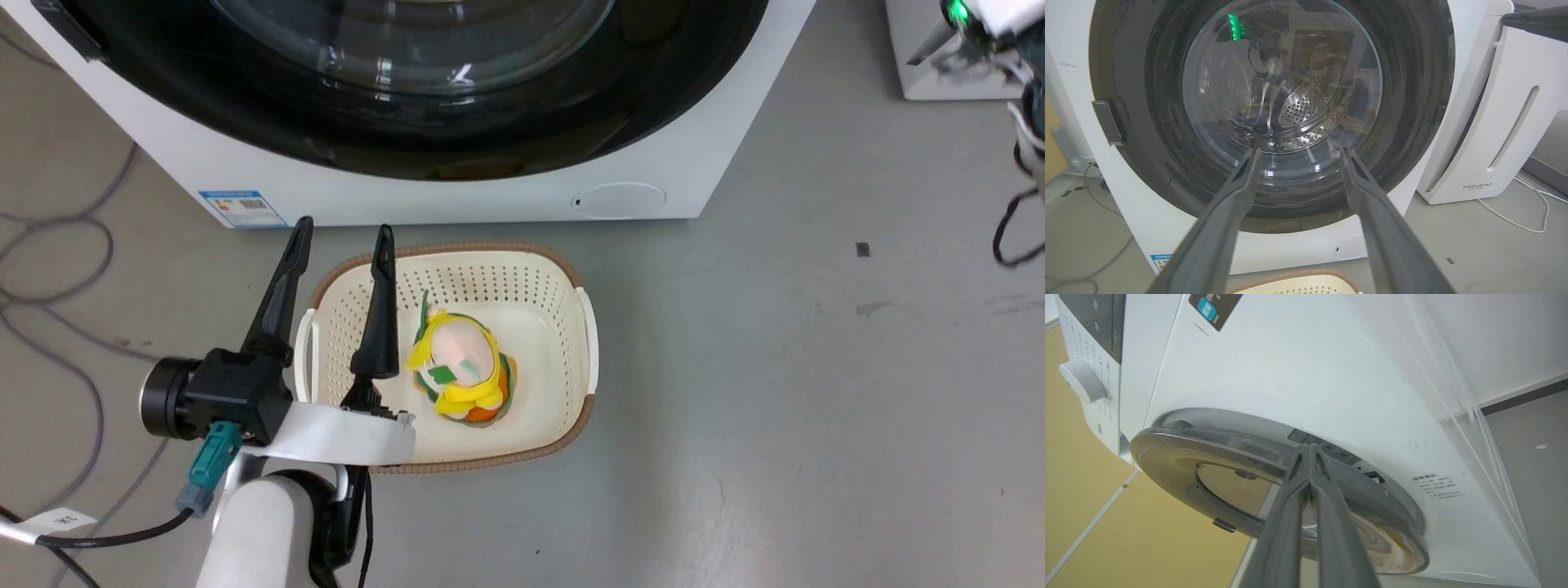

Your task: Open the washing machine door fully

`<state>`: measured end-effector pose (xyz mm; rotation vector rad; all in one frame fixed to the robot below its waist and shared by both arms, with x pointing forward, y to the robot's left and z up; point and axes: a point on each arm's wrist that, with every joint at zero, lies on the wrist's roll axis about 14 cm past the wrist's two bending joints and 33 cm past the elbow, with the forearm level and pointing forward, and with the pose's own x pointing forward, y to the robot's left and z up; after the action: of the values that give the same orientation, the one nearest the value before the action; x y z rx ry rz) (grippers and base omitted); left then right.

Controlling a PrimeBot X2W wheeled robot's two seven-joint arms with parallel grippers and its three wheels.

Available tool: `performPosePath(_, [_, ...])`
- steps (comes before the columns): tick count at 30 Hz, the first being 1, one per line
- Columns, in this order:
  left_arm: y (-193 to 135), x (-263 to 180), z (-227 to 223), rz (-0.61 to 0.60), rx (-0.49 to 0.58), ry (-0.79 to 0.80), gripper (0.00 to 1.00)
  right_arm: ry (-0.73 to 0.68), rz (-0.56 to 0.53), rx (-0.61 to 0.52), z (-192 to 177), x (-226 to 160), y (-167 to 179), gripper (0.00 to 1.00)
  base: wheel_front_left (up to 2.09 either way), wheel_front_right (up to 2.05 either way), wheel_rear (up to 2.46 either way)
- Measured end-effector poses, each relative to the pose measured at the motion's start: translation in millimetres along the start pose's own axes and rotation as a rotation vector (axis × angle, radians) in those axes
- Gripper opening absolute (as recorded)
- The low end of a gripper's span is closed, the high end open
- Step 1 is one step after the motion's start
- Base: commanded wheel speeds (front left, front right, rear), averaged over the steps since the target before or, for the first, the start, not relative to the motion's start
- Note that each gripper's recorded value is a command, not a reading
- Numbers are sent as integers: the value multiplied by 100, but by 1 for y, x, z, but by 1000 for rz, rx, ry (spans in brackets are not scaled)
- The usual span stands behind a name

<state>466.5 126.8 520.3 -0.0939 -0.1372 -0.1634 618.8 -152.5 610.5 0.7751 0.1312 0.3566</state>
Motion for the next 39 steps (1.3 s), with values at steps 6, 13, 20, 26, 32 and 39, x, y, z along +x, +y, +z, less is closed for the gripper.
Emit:
performPosePath(6, [3, 3, -5, 10, -3, -1, 100, 98, 9, -56, -11, 26, 11, 0, 0, 0, 0])
performPosePath(13, [6, 11, -10, 20, -16, -14, 100, 205, 12, -85, -26, 53, 19, 0, 0, 0, 0])
performPosePath(20, [8, 16, -20, 24, -35, -9, 100, 319, -8, -91, -41, 70, 14, 0, 0, 0, 0])
performPosePath(26, [7, 22, -24, 21, -47, -20, 100, 389, -15, -75, -47, 78, 12, 0, 0, 0, 0])
performPosePath(32, [5, 26, -24, 15, -50, -32, 100, 471, -22, -51, -51, 79, 10, 0, 0, 0, 0])
performPosePath(39, [3, 24, -12, 11, -53, -61, 100, 535, 3, -40, -49, 67, 26, 0, 0, 0, 0])
